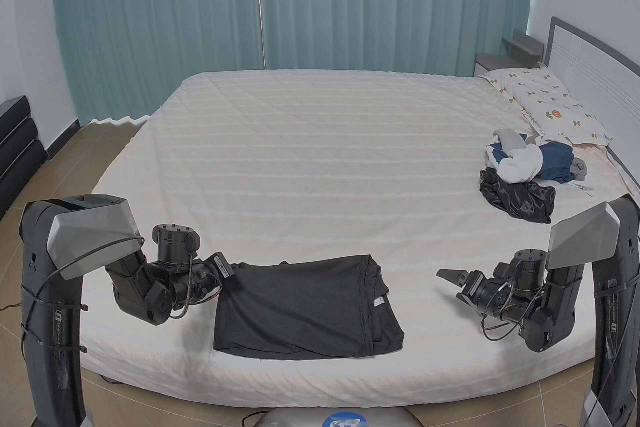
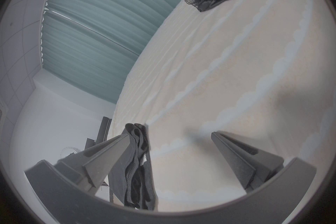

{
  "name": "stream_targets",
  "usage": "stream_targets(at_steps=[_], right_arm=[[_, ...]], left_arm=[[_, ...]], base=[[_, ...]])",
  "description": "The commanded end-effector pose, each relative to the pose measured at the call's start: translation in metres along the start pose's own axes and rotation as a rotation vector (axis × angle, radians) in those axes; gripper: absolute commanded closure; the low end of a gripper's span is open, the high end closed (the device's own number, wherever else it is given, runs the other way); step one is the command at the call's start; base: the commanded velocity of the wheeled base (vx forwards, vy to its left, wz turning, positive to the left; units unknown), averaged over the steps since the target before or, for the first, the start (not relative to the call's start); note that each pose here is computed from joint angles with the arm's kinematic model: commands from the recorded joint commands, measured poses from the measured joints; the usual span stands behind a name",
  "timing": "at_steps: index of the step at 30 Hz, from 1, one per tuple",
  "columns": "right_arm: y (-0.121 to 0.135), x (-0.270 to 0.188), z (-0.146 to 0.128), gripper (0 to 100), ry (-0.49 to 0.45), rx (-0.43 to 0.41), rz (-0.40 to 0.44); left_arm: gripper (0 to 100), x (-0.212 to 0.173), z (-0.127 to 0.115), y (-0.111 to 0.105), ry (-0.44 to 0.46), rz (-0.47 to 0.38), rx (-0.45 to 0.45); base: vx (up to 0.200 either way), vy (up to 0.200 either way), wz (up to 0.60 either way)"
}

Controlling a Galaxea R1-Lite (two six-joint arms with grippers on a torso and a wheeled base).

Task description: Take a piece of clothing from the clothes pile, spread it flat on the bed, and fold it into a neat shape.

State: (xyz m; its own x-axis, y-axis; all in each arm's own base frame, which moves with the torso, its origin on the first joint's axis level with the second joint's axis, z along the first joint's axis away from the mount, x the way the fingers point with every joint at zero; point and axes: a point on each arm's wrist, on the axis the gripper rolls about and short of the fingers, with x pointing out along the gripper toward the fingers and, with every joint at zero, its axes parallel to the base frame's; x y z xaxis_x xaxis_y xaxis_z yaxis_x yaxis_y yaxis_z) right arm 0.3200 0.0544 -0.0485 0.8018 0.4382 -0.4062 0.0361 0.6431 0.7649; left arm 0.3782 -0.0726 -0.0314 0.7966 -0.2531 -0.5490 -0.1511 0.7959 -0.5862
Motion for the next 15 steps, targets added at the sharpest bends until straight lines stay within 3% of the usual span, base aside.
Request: stream_targets(at_steps=[1,4,5,15], right_arm=[[0.008,0.015,-0.002,0,0.004,-0.02,0.034],[0.014,0.022,-0.004,0,0.013,-0.029,0.032],[0.023,0.031,-0.008,0,0.024,-0.043,0.037],[0.08,0.075,-0.021,0,0.039,-0.198,0.125]], left_arm=[[100,0.0,-0.001,0.0,-0.009,0.015,-0.022],[100,-0.001,-0.001,0.0,-0.009,0.015,-0.023],[0,-0.001,-0.001,0.001,-0.007,0.017,-0.025],[0,-0.002,-0.003,0.002,-0.005,0.021,-0.029]], base=[[0.0,0.0,0.0],[0.0,0.0,0.0],[0.0,0.0,0.0],[0.0,0.0,0.0]])
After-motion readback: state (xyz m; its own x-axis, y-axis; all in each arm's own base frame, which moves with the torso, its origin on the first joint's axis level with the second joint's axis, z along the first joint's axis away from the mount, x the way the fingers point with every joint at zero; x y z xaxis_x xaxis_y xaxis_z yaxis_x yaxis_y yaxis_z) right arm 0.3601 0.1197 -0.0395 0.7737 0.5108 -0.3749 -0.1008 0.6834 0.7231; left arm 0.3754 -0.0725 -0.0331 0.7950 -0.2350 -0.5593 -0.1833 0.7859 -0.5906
